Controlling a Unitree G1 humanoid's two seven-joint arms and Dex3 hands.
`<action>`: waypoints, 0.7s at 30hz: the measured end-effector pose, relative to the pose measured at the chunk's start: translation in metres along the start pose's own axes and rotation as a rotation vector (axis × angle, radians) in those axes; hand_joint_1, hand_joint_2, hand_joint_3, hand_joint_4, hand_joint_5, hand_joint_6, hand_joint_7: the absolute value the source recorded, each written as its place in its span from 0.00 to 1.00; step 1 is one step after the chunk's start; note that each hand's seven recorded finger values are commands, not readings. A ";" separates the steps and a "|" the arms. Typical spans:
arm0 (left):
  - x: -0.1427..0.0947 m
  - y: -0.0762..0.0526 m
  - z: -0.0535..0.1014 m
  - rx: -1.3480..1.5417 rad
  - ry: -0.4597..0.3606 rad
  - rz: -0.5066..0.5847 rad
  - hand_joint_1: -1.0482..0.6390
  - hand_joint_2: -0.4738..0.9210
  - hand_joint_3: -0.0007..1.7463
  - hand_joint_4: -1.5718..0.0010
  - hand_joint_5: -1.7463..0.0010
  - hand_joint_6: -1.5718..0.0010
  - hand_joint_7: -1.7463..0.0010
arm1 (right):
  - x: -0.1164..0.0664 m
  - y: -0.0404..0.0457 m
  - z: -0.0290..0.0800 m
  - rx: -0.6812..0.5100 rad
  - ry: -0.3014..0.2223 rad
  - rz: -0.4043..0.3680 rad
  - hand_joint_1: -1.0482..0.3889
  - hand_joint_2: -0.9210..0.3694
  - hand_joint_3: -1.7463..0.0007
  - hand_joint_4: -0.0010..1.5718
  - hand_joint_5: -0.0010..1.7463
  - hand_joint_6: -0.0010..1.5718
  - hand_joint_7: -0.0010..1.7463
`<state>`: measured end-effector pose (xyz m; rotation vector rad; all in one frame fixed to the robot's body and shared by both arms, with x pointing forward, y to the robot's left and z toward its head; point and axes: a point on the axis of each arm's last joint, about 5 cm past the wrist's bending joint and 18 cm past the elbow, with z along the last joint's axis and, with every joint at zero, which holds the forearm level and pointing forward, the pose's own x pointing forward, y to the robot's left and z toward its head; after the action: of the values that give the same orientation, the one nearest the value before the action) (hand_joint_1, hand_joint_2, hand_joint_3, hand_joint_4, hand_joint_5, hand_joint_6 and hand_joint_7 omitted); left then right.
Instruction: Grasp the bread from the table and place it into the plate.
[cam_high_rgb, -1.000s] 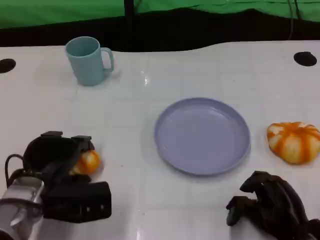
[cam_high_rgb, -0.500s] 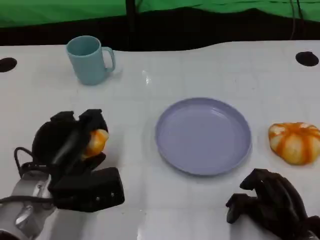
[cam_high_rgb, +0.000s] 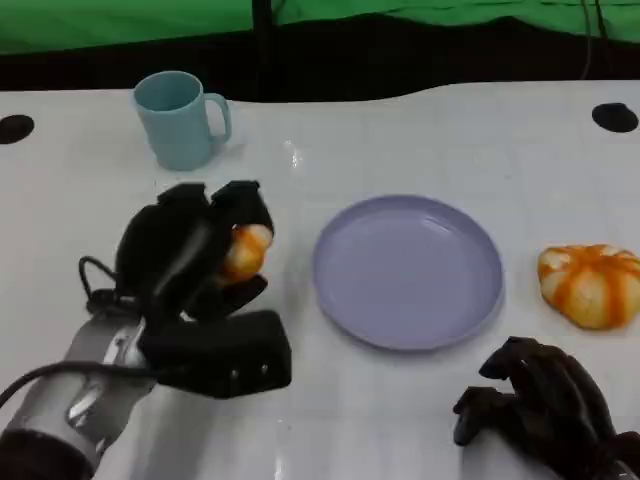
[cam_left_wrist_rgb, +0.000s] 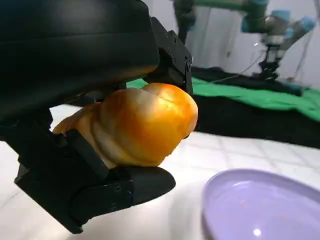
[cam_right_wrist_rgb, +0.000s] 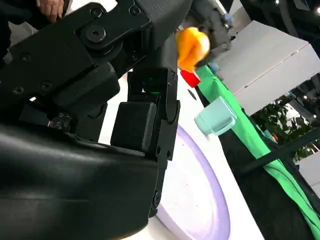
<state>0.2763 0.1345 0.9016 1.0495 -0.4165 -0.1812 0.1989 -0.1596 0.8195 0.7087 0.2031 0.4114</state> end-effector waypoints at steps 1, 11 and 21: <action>0.005 0.000 0.003 -0.018 -0.014 0.006 0.45 0.74 0.49 0.52 0.00 0.58 0.13 | 0.000 0.0001 0.000 0.000 0.000 0.000 0.00 0.16 1.00 1.00 0.44 1.00 0.22; 0.028 -0.011 0.022 -0.099 -0.095 -0.023 0.44 0.69 0.53 0.48 0.00 0.62 0.00 | -0.002 0.0012 0.000 -0.003 -0.001 0.001 0.00 0.16 1.00 1.00 0.44 1.00 0.22; 0.049 -0.022 0.048 -0.146 -0.160 -0.102 0.42 0.71 0.57 0.45 0.00 0.59 0.02 | -0.004 0.0016 0.000 -0.002 -0.001 0.004 0.01 0.15 1.00 1.00 0.43 1.00 0.20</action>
<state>0.3017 0.0689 0.9155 0.9162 -0.4871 -0.3830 0.1951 -0.1597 0.8204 0.7076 0.2010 0.4147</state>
